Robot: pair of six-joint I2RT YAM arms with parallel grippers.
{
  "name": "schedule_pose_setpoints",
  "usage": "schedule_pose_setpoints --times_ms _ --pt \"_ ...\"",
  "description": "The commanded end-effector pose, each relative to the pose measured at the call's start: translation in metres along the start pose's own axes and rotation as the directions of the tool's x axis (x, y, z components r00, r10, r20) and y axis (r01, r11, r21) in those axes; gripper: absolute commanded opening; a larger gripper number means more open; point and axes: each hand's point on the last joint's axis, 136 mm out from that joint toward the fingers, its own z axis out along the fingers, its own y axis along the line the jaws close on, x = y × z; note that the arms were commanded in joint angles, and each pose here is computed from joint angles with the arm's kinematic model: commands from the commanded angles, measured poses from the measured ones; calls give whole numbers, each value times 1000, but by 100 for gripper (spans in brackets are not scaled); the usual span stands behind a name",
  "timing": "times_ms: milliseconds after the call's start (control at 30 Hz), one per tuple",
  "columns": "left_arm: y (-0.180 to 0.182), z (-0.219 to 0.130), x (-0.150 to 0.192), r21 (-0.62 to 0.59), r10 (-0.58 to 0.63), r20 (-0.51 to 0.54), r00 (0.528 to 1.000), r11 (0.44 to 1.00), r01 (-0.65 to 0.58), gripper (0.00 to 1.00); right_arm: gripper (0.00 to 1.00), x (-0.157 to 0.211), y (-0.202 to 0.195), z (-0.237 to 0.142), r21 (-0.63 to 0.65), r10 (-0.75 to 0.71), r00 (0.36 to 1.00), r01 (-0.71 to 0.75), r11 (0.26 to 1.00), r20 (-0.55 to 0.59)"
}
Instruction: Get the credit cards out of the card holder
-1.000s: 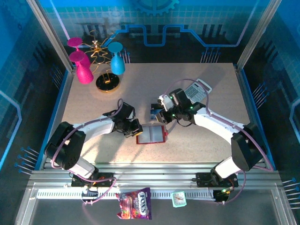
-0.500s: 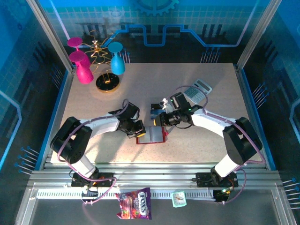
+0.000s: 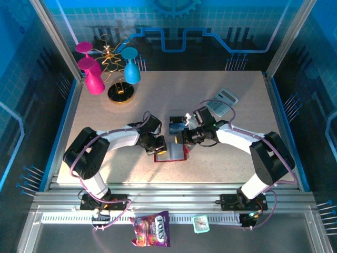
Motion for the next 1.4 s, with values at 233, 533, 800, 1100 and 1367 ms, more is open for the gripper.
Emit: schedule_pose_setpoints --times_ms 233,533,800,1100,1367 --pt "-7 2 3 7 5 -24 1000 1000 -5 11 21 8 -1 18 -73 186 980 -191 979 -70" --pt "-9 -11 0 8 15 22 1000 1000 -15 11 21 18 7 47 -102 224 964 -240 965 -147" --pt "1 -25 -1 -6 3 75 997 1000 -3 11 25 26 5 61 -31 223 954 -234 972 -200" --pt "28 -33 2 -6 -58 114 992 998 59 8 27 29 10 72 -4 208 948 -216 976 -242" --pt "43 -27 6 -14 -82 96 992 996 84 6 28 31 11 78 15 202 942 -205 979 -268"
